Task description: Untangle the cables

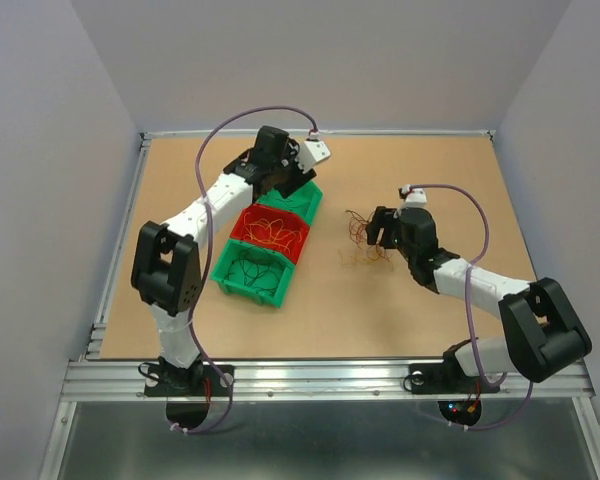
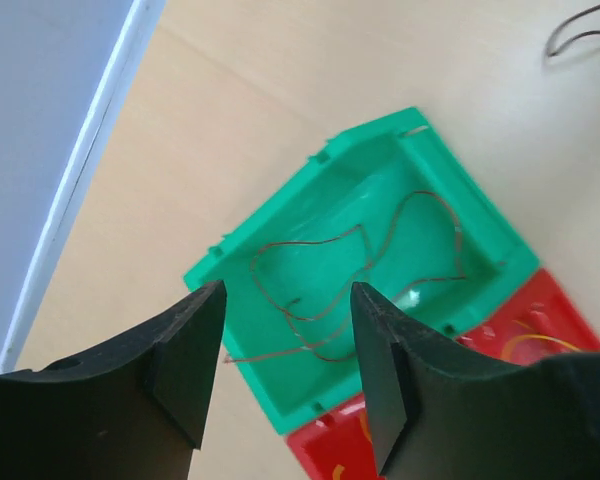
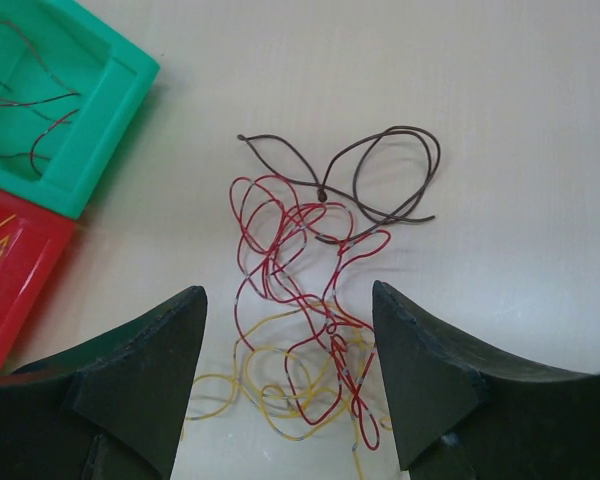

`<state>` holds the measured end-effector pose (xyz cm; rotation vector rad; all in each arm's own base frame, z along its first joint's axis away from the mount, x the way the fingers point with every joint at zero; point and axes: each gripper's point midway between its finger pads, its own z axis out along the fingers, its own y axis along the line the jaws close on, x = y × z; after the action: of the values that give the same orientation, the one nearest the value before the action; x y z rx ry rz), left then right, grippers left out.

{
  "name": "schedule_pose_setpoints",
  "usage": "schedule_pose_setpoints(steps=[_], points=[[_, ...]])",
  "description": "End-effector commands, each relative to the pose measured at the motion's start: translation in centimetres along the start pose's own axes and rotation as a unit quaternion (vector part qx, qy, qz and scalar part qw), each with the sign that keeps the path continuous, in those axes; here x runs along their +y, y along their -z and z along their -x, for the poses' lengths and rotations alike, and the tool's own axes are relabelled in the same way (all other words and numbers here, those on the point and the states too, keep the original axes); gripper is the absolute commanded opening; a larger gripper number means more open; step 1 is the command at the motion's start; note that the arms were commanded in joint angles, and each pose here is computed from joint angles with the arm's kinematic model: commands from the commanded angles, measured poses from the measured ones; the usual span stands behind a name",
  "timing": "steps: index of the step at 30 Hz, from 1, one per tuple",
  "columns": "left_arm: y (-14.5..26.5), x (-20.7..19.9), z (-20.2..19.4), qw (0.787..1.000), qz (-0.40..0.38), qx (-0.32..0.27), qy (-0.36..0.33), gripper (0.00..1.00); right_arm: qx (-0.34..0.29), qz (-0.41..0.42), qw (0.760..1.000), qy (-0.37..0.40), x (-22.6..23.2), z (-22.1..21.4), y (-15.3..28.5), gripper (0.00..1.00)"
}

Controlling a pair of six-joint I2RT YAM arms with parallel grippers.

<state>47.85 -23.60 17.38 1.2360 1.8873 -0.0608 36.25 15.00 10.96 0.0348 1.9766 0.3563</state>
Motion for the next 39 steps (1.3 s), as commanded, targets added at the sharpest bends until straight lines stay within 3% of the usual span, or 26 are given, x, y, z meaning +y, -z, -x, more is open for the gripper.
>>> schedule_pose_setpoints(steps=[1, 2, 3, 6, 9, 11, 12, 13, 16, 19, 21, 26, 39], points=[[5.0, -3.4, 7.5, 0.991, 0.042, -0.127, 0.021, 0.63, 0.003, -0.048, 0.999, -0.008, -0.8, 1.4, -0.6, 0.7], [5.6, -3.8, 9.3, 0.984, 0.051, -0.171, 0.024, 0.64, 0.012, -0.046, 0.999, -0.005, -0.7, 1.1, -0.7, 0.7], [4.9, -6.7, 8.5, 0.983, 0.02, -0.179, 0.031, 0.64, 0.043, -0.038, 0.998, 0.001, -0.5, -0.3, -1.1, 0.7], [5.6, -9.4, 8.6, 0.966, -0.009, -0.244, 0.082, 0.64, 0.07, -0.024, 0.997, 0.011, 0.2, -1.1, -2.0, 0.68], [5.8, -10.7, 8.1, 0.959, -0.019, -0.271, 0.084, 0.65, 0.106, -0.018, 0.994, 0.027, 0.2, -2.9, -3.2, 0.66], [5.4, -11.3, 6.4, 0.962, -0.017, -0.261, 0.082, 0.65, 0.141, 0.001, 0.989, 0.041, 0.7, -4.6, -3.7, 0.36], [5.4, -11.3, 6.1, 0.961, -0.008, -0.265, 0.077, 0.65, 0.146, 0.02, 0.988, 0.052, 1.3, -4.4, -3.8, 0.07], [5.8, -11.1, 6.2, 0.959, -0.002, -0.272, 0.076, 0.65, 0.164, 0.081, 0.982, 0.052, 3.4, -4.8, -3.1, 0.01], [6.2, -11.7, 6.1, 0.956, -0.008, -0.286, 0.065, 0.65, 0.152, 0.23, 0.959, 0.066, 8.5, -4.0, 0.4, 0.01], [6.1, -13.0, 5.8, 0.954, -0.035, -0.294, 0.05, 0.65, 0.07, 0.28, 0.956, 0.06, 10.8, -0.8, 4.6, 0.0], [5.8, -13.6, 5.7, 0.953, -0.051, -0.295, 0.042, 0.66, 0.023, 0.275, 0.959, 0.055, 10.7, 1.5, 6.3, 0.01], [5.5, -16.1, 5.6, 0.946, -0.11, -0.305, 0.017, 0.66, -0.034, 0.176, 0.983, 0.032, 7.1, 3.2, 6.6, 0.01], [9.0, -18.0, 6.6, 0.919, -0.147, -0.366, -0.026, 0.66, -0.106, 0.179, 0.978, -0.019, 7.3, 6.5, 8.1, 0.01]])
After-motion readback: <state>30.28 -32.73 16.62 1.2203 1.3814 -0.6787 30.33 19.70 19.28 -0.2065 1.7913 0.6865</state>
